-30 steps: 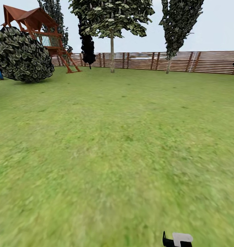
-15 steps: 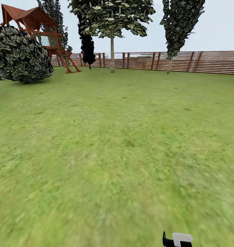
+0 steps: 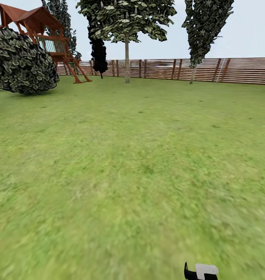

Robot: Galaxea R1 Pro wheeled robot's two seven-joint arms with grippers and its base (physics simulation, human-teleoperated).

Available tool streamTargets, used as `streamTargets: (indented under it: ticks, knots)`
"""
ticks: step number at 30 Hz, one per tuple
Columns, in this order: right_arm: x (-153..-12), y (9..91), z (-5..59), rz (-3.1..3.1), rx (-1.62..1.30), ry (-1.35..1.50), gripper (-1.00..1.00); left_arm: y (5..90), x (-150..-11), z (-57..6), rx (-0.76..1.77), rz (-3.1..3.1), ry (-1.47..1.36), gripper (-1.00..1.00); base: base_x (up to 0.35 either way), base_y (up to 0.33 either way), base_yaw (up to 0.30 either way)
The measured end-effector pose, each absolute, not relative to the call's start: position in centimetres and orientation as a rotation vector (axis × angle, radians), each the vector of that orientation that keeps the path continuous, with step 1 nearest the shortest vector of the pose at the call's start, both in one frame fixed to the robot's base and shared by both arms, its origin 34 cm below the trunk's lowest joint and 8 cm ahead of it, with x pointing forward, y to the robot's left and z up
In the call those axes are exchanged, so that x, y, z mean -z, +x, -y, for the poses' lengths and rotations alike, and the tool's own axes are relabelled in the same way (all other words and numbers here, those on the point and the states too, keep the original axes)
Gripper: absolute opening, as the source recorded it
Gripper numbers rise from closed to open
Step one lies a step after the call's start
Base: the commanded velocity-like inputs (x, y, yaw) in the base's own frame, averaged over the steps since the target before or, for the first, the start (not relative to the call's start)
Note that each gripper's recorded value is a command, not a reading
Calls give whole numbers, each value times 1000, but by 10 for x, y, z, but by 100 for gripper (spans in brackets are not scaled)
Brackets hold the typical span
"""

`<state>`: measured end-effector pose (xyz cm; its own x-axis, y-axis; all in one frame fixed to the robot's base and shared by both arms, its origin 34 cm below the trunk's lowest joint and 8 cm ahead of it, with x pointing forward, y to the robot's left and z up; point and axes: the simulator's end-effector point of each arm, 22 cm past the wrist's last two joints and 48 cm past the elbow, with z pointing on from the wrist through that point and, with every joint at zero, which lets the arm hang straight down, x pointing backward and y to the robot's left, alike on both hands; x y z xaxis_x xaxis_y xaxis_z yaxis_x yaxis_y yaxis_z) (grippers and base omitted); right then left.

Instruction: In the garden, pick up the pesticide atomizer on the floor and spray pesticide onto both trees until each tree trunk is fully covered.

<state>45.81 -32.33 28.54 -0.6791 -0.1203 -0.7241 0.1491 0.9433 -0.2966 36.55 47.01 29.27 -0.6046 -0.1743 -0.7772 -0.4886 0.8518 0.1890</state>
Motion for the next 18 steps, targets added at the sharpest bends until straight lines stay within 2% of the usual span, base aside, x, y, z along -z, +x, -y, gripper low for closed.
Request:
streamTargets:
  ticks: [18]
  knots:
    - [-285, 458, 323, -2278, 425, 20, 100, 366, -293, -470, -494, -2208, -479, -100, 337, 0, 0]
